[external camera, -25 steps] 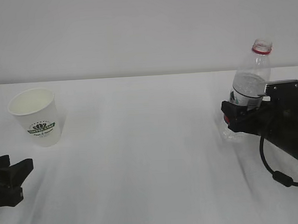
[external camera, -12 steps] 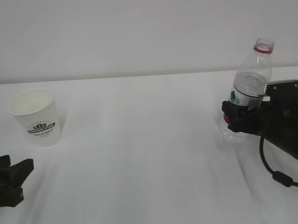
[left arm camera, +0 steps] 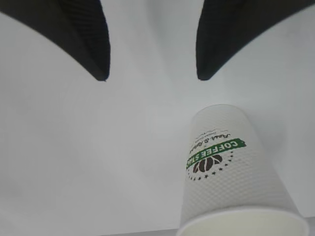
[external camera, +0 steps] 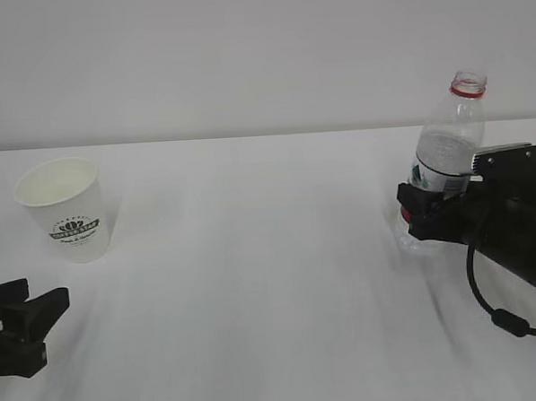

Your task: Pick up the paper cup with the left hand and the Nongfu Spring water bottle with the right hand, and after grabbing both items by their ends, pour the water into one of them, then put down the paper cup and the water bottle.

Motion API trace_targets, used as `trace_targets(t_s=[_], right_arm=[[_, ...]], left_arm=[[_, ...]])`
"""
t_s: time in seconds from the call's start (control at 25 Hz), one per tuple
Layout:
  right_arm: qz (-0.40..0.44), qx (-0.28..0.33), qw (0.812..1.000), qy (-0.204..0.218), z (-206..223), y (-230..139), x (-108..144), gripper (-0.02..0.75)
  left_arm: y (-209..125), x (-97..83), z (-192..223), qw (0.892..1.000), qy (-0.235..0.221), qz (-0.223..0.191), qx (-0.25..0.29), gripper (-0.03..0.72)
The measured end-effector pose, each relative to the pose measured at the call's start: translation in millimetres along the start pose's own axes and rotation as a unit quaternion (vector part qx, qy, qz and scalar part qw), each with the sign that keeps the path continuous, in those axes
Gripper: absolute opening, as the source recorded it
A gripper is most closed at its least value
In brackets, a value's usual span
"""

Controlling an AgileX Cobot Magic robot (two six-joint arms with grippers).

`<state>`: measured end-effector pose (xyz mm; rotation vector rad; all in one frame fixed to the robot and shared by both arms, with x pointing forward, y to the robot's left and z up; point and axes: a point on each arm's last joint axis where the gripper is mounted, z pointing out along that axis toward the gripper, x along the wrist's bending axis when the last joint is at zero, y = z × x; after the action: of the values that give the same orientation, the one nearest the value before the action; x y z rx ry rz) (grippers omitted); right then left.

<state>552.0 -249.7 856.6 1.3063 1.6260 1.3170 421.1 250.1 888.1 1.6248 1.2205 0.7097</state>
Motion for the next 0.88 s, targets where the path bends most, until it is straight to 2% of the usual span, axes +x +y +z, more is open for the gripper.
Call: trace_targets(t_s=[0.44,0.88], right_arm=[[-0.014,0.001,1.0,0.013,-7,12,4,0.503],[-0.014,0.023,1.0,0.008,-43,10,11,0.503]], left_arm=[[0,-2.7,0,1.0,-0.015,0.007,0.001,0.412],[0,-2.7,0,1.0,-0.015,0.007,0.002,0.412]])
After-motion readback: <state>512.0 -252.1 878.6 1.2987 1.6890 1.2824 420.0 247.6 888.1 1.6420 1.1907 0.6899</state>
